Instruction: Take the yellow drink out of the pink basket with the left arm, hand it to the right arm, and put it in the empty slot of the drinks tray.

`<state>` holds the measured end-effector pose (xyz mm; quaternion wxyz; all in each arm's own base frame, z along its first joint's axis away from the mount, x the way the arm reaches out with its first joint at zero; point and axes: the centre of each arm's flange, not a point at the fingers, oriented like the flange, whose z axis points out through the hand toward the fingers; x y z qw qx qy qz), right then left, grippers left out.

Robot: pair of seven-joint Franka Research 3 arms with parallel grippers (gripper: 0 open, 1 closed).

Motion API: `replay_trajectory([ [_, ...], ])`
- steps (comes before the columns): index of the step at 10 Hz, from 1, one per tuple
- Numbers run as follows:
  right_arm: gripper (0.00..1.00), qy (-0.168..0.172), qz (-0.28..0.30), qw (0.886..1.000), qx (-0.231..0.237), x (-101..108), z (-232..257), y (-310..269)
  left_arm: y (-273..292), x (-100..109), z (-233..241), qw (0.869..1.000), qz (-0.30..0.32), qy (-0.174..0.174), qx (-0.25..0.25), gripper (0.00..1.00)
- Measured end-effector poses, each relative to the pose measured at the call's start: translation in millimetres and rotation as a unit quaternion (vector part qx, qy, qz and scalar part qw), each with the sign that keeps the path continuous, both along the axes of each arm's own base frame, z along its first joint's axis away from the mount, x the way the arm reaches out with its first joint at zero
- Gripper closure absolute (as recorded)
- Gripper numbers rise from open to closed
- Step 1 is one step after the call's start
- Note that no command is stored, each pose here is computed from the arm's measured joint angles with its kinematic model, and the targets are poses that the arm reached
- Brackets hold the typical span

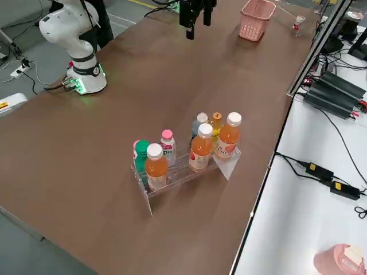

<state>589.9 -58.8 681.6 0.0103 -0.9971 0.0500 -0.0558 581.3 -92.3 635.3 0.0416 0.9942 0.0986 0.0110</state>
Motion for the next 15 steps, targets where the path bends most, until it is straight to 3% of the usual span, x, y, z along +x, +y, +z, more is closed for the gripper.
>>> replay_trajectory([
  [6, 0.01, 0.000, 0.002, 1.000, 0.000, 0, 0, 2, -129, -5, -12, 0.999, 0.020, 0.020, -0.025, 0.66],
  [9, 0.01, -0.005, 0.001, 1.000, 0.000, -4, 7, 2, -191, -17, -29, 0.999, 0.018, 0.023, -0.018, 0.66],
  [15, 0.01, 0.006, 0.001, 1.000, 0.001, -7, 5, 1, -338, -47, -114, 0.998, 0.066, 0.002, 0.007, 0.66],
])
